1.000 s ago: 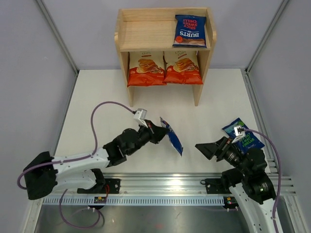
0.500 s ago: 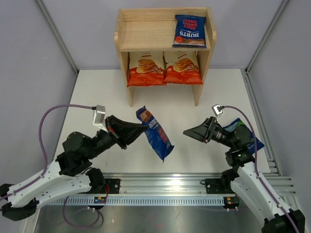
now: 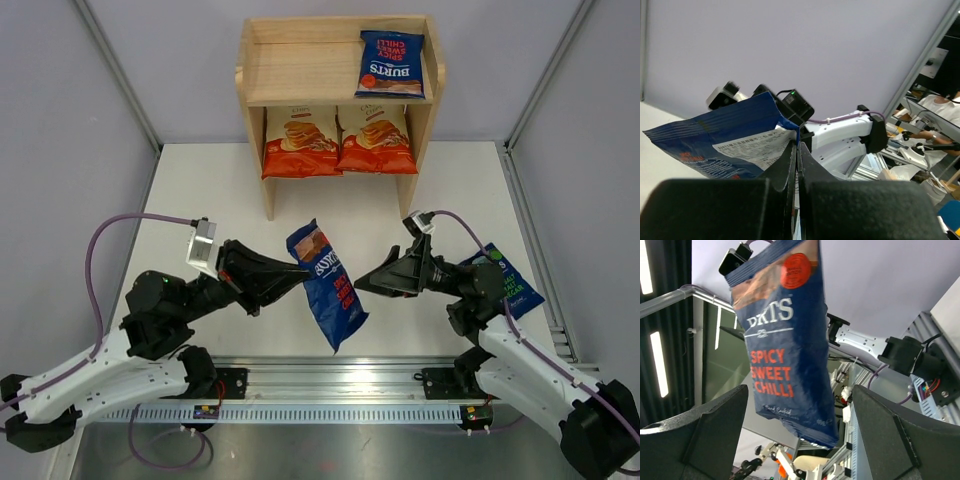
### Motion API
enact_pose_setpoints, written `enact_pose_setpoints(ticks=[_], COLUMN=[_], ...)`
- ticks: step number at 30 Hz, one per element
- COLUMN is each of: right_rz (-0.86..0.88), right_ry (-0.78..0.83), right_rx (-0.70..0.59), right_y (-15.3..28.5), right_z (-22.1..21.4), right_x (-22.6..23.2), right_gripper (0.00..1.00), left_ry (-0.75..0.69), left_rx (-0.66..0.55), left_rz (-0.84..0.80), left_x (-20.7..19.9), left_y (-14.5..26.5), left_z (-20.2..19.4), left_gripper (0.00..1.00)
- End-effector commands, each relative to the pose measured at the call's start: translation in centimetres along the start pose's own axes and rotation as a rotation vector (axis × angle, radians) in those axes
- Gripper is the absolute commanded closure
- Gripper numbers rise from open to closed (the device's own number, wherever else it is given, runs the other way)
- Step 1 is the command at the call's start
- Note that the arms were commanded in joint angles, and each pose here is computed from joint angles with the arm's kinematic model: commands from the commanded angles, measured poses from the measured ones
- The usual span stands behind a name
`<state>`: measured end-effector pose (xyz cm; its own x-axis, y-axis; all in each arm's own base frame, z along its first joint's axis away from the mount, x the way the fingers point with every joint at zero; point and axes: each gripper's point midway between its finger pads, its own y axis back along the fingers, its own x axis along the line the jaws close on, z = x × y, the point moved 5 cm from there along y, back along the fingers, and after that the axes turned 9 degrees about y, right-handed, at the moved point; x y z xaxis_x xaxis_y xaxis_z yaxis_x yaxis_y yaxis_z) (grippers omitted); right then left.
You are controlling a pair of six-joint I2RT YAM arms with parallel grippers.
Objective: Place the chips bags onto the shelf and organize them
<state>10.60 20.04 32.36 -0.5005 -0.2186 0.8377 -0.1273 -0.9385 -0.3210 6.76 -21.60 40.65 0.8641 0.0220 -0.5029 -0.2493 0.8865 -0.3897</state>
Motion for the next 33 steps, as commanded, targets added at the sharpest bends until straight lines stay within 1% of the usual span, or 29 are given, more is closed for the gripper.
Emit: enact_pose_setpoints(ticks=[1, 3, 6, 8, 11, 12, 15, 16, 17, 18, 19, 20, 21, 22, 23, 24, 25, 26, 27, 28, 29, 30, 32, 33], right_rz=[0.053, 0.128, 0.222, 0.256, 0.289, 0.294, 0.305, 0.304, 0.272, 0.267, 0.242, 0.178, 0.166, 0.133, 0.04, 0.028, -0.021, -0.093, -0.106, -0.141, -0.179, -0.197, -0.239, -0.244], right_ry=[-0.006, 0.012, 0.02, 0.028, 0.029, 0.026, 0.032, 0.05, 0.044, 0.085, 0.088, 0.067, 0.126, 0.14, 0.113, 0.2, 0.219, 0.211, 0.268, 0.286, 0.285, 0.316, 0.323, 0.339], right_rx=[-0.022, 0.008, 0.066, 0.085, 0.11, 0.116, 0.115, 0.098, 0.096, 0.084, 0.069, 0.069, 0.053, 0.019, 0.026, 0.011, -0.015, 0.001, -0.004, -0.013, 0.009, 0.019, 0.025, 0.032], right_y=[-0.8, -1.1, -1.9, -2.5, -3.3, -3.4, -3.5, -3.4, -3.4, -3.3, -3.3, -3.5, -3.2, -3.4, -3.4, -3.3, -3.4, -3.2, -3.4, -3.5, -3.5, -3.9, -4.2, -4.6], right_z=[0.2, -0.7, -1.9, -2.2, -2.8, -3.0, -3.0, -2.9, -3.0, -3.0, -2.9, -2.9, -2.8, -2.4, -2.5, -2.1, -1.7, -1.8, -1.4, -1.1, -1.2, -0.8, -0.5, -0.3], right_x=[0.9, 2.0, 3.3, 3.9, 4.6, 4.8, 5.2, 5.3, 4.9, 5.1, 4.9, 3.9, 4.1, 4.1, 2.8, 3.6, 3.2, 2.2, 2.6, 2.2, 1.6, 1.5, 0.8, 0.8], right_gripper=[0.07, 0.07, 0.09, 0.11, 0.18, 0.25, 0.41, 0.54, 0.59, 0.64, 0.66, 0.7, 0.74, 0.75, 0.79, 0.8, 0.8, 0.8, 0.8, 0.8, 0.8, 0.81, 0.82, 0.82], left_ry=[-0.056, -0.058, -0.054, -0.045, -0.049, -0.05, -0.057, -0.058, -0.06, -0.055, -0.055, -0.054, -0.042, -0.041, -0.036, -0.026, -0.022, -0.006, -0.001, 0.005, 0.021, 0.032, 0.044, 0.049], left_rx=[-0.064, -0.063, -0.068, -0.06, -0.063, -0.068, -0.064, -0.066, -0.068, -0.056, -0.067, -0.088, -0.068, -0.073, -0.087, -0.057, -0.05, -0.034, -0.021, -0.006, 0.014, 0.031, 0.064, 0.072], left_rz=[-0.17, -0.223, -0.252, -0.269, -0.289, -0.291, -0.266, -0.26, -0.243, -0.214, -0.196, -0.149, -0.098, -0.064, -0.004, 0.052, 0.081, 0.13, 0.133, 0.137, 0.127, 0.123, 0.117, 0.127], left_x=[-2.5, -3.1, -3.2, -3.2, -3.2, -3.2, -2.8, -2.7, -2.4, -1.9, -1.8, -1.2, -0.5, -0.3, 0.4, 1.2, 1.5, 2.2, 2.3, 2.4, 2.5, 2.5, 2.7, 2.9], left_y=[-0.4, -0.4, -0.7, -0.8, -0.9, -0.9, -0.7, -0.5, -0.5, -0.3, 0.1, 0.1, 0.3, 0.6, 0.7, 0.9, 1.1, 1.3, 1.4, 1.4, 1.2, 1.1, 0.6, 0.4], left_z=[1.5, 1.5, 1.3, 1.0, 0.8, 0.8, 0.5, 0.5, 0.3, 0.0, 0.1, 0.4, 0.0, 0.1, 0.3, -0.2, -0.3, -0.7, -0.9, -1.3, -1.8, -2.2, -2.8, -2.9], left_gripper=[1.0, 1.0, 1.0, 1.0, 1.0, 1.0, 1.0, 1.0, 1.0, 1.0, 1.0, 1.0, 0.96, 0.89, 0.77, 0.71, 0.59, 0.48, 0.45, 0.41, 0.34, 0.27, 0.22, 0.21])
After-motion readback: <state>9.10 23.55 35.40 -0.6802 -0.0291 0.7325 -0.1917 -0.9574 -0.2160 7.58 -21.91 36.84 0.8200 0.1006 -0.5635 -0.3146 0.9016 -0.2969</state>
